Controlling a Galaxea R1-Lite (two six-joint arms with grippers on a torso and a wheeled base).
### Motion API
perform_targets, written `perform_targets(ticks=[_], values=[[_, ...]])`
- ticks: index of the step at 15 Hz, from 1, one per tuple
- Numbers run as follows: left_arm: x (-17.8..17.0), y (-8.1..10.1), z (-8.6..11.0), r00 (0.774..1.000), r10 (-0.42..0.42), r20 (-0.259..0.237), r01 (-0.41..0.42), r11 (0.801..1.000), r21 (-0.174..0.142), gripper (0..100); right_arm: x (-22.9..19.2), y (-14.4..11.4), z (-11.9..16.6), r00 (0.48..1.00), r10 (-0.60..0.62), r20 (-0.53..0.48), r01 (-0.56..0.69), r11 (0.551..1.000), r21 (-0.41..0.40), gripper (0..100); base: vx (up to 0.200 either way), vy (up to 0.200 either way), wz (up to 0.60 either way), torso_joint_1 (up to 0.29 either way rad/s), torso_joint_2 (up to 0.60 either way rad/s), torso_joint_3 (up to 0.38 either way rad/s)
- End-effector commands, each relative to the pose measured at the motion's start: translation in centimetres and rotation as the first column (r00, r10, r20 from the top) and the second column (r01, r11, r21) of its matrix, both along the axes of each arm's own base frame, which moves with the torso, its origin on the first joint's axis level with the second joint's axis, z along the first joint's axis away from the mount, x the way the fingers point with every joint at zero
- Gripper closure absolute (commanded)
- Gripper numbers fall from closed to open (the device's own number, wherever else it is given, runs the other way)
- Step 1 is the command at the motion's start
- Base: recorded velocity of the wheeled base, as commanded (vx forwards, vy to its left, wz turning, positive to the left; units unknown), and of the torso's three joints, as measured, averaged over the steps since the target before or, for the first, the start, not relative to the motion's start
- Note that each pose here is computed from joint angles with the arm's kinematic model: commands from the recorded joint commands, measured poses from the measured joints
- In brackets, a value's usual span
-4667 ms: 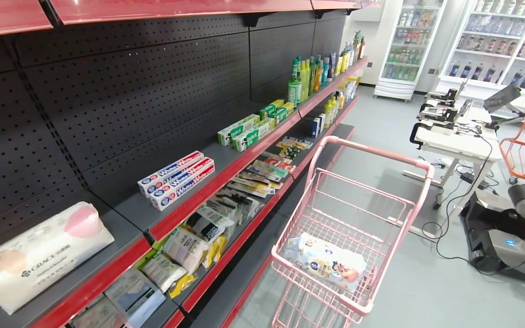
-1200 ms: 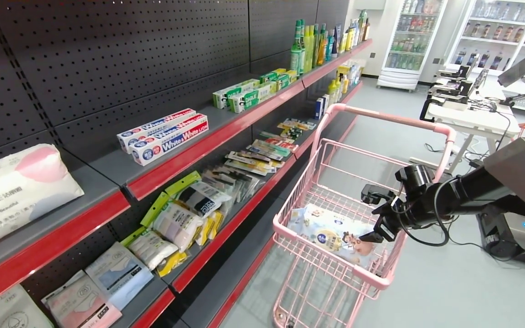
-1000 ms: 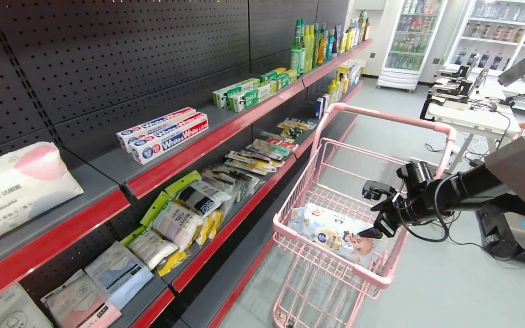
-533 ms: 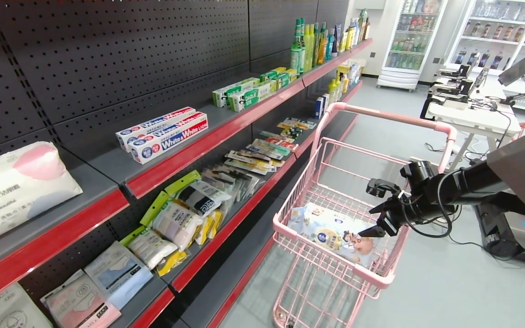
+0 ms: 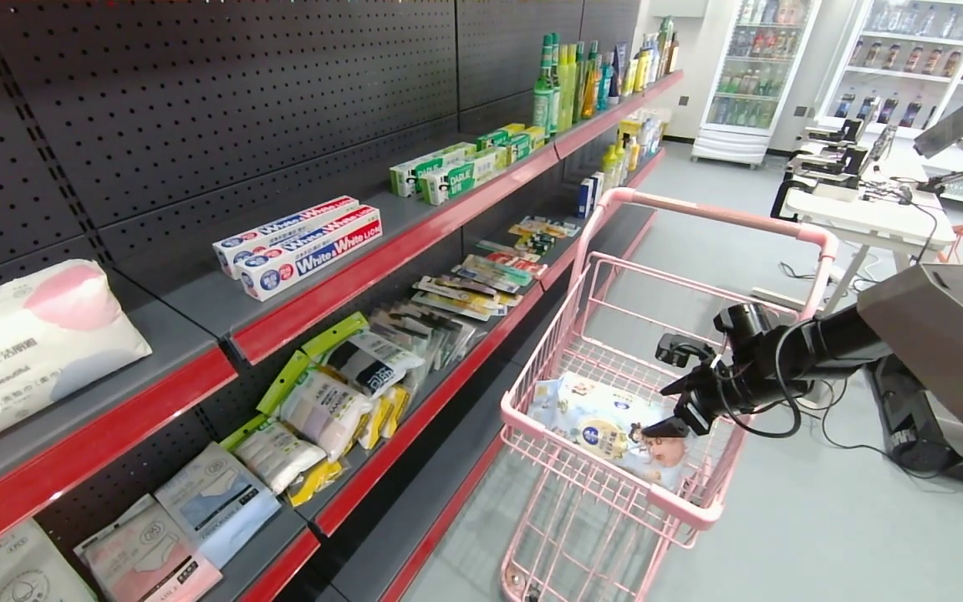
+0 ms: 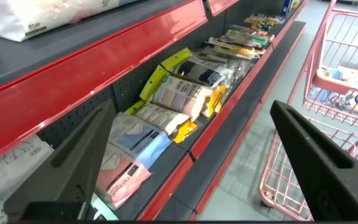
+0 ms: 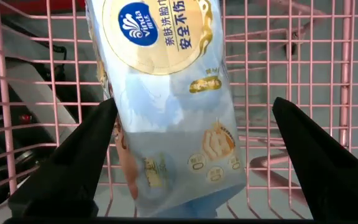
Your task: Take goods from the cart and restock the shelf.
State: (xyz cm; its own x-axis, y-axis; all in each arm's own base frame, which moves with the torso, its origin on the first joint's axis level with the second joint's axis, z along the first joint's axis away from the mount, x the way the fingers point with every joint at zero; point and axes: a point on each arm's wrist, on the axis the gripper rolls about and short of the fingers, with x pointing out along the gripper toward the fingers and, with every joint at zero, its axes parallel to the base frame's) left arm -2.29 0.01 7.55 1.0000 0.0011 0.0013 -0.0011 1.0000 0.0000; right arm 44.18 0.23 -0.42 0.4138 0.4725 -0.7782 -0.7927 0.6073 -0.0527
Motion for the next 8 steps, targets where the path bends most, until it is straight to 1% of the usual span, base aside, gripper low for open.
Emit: perform_targets(ticks=[1, 3, 4, 8], values=[[0.0, 0.0, 0.0, 1.0, 0.0, -0.001, 0.0, 1.0, 0.0, 0, 0.2, 0.4, -1.1, 1.0, 0.005, -0.023, -0.005, 1.0, 0.017, 0, 0.0, 0.0, 0.0, 0.0, 0.0, 0.0], [0.0, 0.0, 0.0, 1.0, 0.0, -0.001, 0.0, 1.0, 0.0, 0, 0.1, 1.2, -1.8, 0.997, -0.024, -0.078, 0.03, 0.997, 0.067, 0, 0.0, 0.0, 0.0, 0.0, 0.0, 0.0], [0.0, 0.0, 0.0, 1.0, 0.0, -0.001, 0.0, 1.0, 0.0, 0, 0.2, 1.2, -2.1, 0.996, -0.033, -0.088, 0.04, 0.996, 0.075, 0, 0.0, 0.0, 0.0, 0.0, 0.0, 0.0], [0.0, 0.0, 0.0, 1.0, 0.0, -0.001, 0.0, 1.0, 0.0, 0, 0.1, 1.5, -3.4, 0.995, -0.008, -0.104, 0.015, 0.998, 0.067, 0, 0.0, 0.0, 0.0, 0.0, 0.0, 0.0]])
